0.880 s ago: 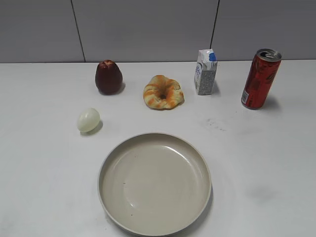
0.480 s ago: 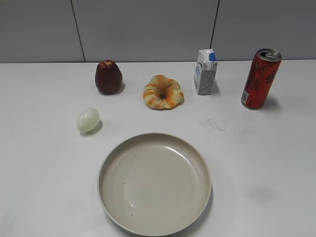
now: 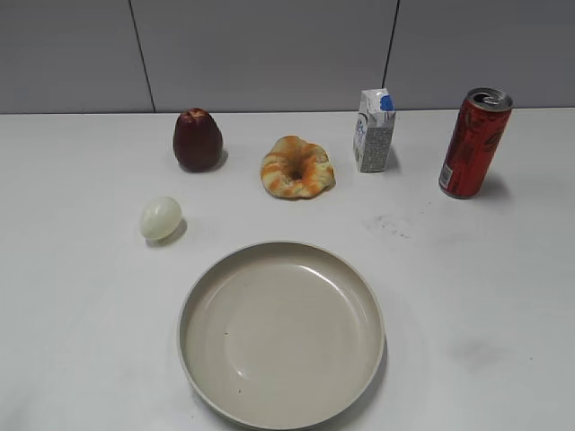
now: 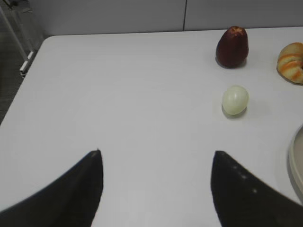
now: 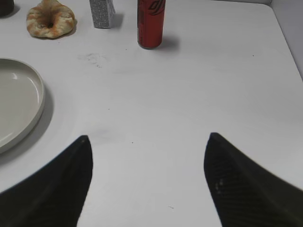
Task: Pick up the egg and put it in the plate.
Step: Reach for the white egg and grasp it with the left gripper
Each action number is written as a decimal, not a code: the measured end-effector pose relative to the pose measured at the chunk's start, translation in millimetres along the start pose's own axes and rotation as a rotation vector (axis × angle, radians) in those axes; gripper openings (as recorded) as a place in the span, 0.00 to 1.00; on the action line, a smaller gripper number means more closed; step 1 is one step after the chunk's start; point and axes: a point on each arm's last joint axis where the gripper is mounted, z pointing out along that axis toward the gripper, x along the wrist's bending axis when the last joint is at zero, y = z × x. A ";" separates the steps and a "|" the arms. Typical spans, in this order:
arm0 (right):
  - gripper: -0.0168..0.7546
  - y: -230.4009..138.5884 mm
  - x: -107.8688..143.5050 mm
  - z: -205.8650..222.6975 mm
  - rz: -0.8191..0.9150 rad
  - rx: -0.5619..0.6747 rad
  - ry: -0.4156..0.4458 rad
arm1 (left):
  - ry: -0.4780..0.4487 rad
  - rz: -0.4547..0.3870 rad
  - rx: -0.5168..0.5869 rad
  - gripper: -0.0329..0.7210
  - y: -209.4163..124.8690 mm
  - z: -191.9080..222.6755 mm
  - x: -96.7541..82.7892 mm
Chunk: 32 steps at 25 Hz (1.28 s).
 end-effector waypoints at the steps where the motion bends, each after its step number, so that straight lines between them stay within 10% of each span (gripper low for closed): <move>1: 0.74 0.0 0.0 0.0 0.000 0.000 0.000 | -0.022 0.004 0.034 0.76 5.5 11.0 0.2; 10: 0.74 0.0 0.0 0.0 0.000 0.000 0.000 | -0.159 0.102 0.275 0.77 61.5 108.7 -9.3; 18: 0.74 0.0 0.0 0.0 0.000 0.000 0.000 | -0.328 0.279 0.428 0.83 98.7 217.5 -71.3; 32: 0.74 0.0 0.0 0.0 0.000 0.000 0.000 | -0.367 0.349 0.779 0.83 47.6 357.4 -107.1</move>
